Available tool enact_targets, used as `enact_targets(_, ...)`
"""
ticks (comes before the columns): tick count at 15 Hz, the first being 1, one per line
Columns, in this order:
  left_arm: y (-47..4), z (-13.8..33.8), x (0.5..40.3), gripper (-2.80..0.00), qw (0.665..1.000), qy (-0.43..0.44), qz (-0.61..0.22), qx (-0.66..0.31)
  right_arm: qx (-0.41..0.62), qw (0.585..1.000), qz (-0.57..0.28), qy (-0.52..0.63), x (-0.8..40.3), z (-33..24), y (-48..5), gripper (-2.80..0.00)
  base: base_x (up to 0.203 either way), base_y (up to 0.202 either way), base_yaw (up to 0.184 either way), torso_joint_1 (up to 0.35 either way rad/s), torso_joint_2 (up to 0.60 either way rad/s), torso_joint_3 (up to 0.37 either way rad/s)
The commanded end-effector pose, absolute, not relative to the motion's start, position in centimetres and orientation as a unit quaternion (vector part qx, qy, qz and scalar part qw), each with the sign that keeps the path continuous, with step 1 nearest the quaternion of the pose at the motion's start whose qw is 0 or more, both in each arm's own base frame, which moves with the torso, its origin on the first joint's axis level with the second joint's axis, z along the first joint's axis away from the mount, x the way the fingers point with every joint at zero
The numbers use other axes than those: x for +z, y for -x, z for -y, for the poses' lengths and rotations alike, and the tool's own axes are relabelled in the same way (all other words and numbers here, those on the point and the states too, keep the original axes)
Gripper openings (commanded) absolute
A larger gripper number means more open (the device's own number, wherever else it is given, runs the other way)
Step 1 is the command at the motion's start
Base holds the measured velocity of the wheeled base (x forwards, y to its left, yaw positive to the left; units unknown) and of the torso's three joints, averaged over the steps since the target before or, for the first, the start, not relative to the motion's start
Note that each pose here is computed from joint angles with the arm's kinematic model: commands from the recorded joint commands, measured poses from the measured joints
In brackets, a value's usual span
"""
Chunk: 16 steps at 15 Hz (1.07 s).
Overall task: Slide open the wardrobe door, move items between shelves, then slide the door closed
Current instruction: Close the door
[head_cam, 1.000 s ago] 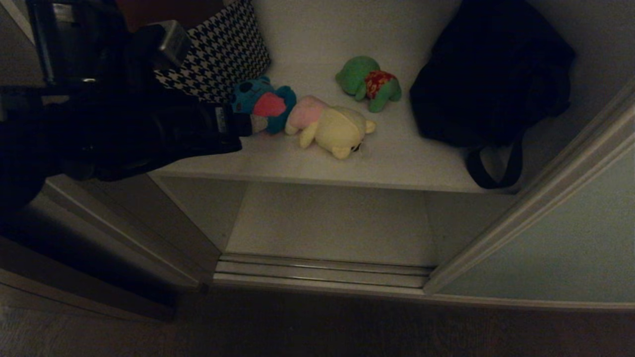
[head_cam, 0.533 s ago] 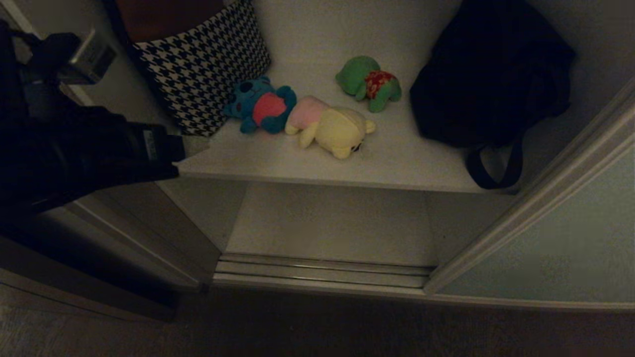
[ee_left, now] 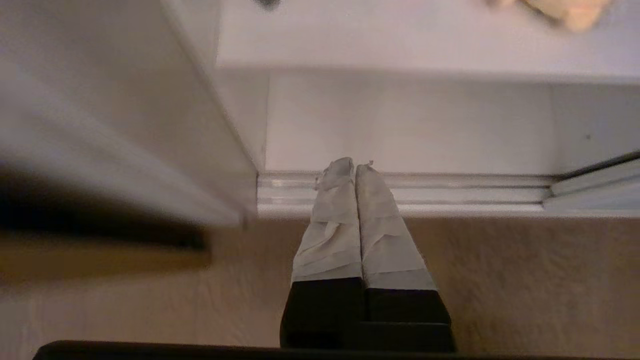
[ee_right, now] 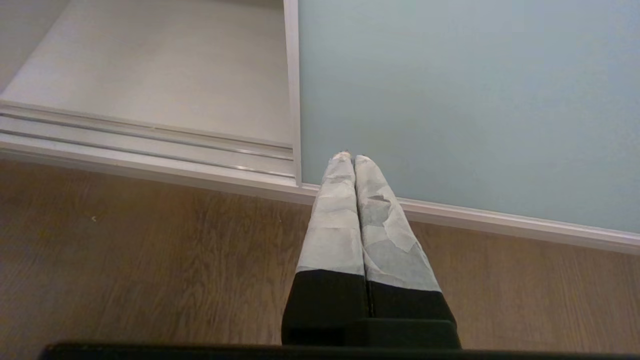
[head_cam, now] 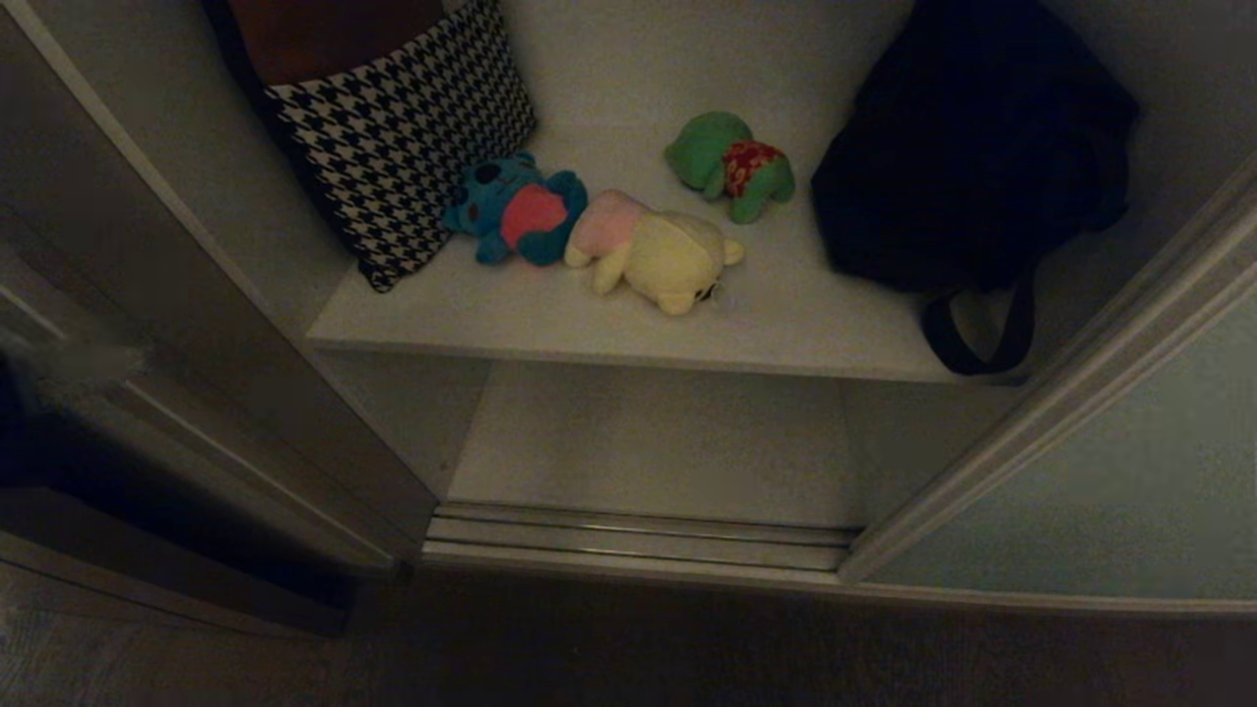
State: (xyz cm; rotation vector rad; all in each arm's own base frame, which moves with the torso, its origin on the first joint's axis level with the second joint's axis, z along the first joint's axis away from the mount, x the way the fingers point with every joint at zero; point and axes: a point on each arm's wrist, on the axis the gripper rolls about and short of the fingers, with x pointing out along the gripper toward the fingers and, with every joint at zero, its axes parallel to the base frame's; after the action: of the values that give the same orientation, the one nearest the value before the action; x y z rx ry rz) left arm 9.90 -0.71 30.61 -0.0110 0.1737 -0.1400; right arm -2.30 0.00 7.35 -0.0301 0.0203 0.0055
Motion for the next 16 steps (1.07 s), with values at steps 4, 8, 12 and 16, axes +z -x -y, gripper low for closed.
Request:
enact_targets(4,0.6,0.2,27.9,-2.8,0.998,0.02,-0.011,-0.064,0.003,1.0,-0.011,0.015,7.3,0.0,2.3,-2.8,0.0,0.0,0.0,0.0,0.0,0.0)
enact_targets(8,4.3,0.4,20.9,-2.8,0.996,-0.001,-0.02,-0.089,0.003,1.0,-0.01,0.015,7.4,0.0,2.3,-2.8,0.0,0.0,0.0,0.0,0.0,0.0)
enact_targets(12,3.8,0.4,14.1,-2.8,0.996,-0.038,-0.027,-0.072,0.003,1.0,-0.01,0.015,7.4,0.0,2.3,-2.8,0.0,0.0,0.0,0.0,0.0,0.0)
enact_targets(16,3.0,0.3,8.8,-2.8,0.995,-0.08,-0.013,-0.059,0.003,1.0,-0.01,0.015,7.4,0.0,2.3,-2.8,0.0,0.0,0.0,0.0,0.0,0.0)
